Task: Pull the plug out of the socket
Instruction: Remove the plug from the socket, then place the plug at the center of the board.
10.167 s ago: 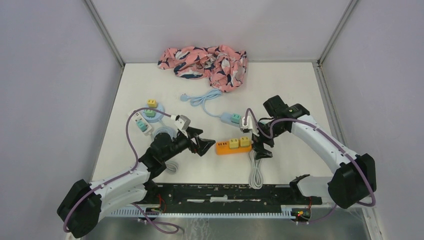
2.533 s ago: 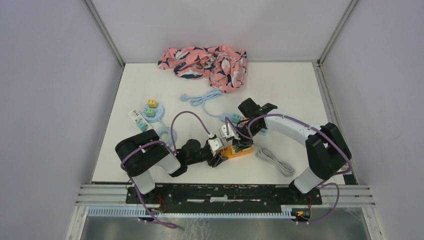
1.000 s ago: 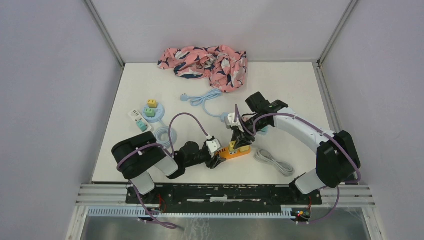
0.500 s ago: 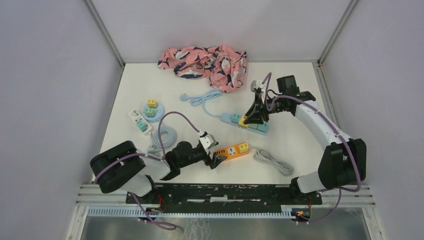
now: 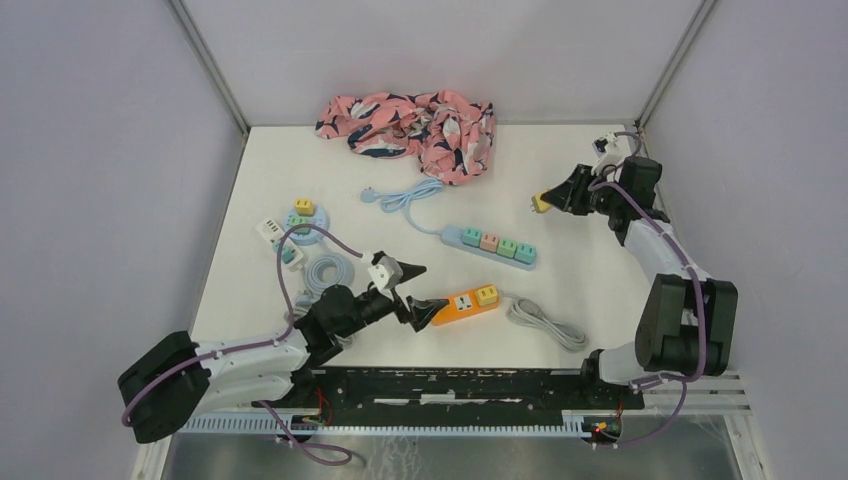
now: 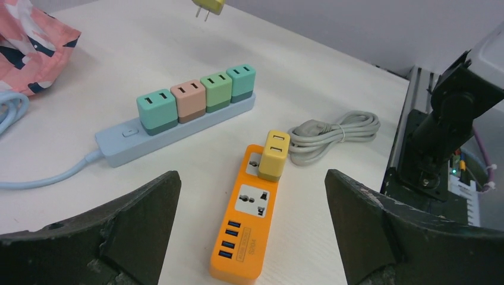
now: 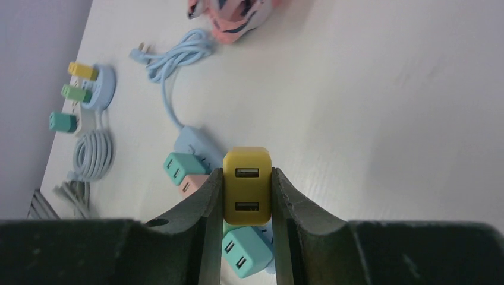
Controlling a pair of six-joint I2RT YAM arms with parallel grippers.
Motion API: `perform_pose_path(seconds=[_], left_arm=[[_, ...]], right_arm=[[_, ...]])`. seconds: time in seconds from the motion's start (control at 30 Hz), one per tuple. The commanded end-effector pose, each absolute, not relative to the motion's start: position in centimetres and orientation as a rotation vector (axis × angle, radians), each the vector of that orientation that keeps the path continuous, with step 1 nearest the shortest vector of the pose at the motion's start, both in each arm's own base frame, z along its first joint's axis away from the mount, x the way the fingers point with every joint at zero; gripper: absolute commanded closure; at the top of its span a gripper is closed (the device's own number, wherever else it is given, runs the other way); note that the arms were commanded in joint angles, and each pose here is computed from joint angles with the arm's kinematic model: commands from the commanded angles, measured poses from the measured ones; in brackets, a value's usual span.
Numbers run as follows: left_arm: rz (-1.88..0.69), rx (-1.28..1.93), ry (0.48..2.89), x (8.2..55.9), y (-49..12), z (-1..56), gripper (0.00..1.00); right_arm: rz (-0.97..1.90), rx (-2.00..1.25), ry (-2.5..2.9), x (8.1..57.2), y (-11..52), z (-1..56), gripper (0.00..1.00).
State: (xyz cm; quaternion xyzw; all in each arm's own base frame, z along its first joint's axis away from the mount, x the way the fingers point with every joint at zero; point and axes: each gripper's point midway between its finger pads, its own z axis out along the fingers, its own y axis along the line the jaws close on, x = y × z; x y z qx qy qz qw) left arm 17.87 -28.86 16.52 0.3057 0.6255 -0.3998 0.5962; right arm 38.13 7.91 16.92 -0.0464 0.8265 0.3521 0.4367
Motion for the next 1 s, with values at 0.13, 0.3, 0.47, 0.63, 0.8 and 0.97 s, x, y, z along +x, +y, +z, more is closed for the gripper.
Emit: perform_pose_path(seconds=[0.13,0.3,0.47,0.63,0.8,0.97], left_arm=[[-1.041,0.57,1.429,16.9,-27.8,18.2,0.0],[-1.059,0.557,1.414,16.6,-27.5,18.7,0.0],[-1.087,0.537,1.408,16.2,-27.1,18.9,0.0],[-1.092,0.518,1.413,16.0,-26.7,18.8,0.0],[-1.089,0.491,1.398,16.1,-26.3,19.1,0.01],[-1.105,0.492,1.395,16.1,-26.6,19.5,0.01]], right_arm=[[0.743,0.367,2.11,44.3,4.0,13.6,0.81],[0.788,0.469,2.136,47.9,3.8,11.0,0.79],[0.757,0.511,2.167,51.3,2.8,8.6,0.75],[0.756,0.502,2.205,52.2,2.7,6.8,0.64],[0.695,0.408,2.252,51.9,2.2,6.8,0.44],[0.637,0.257,2.225,51.1,1.4,10.0,0.39]])
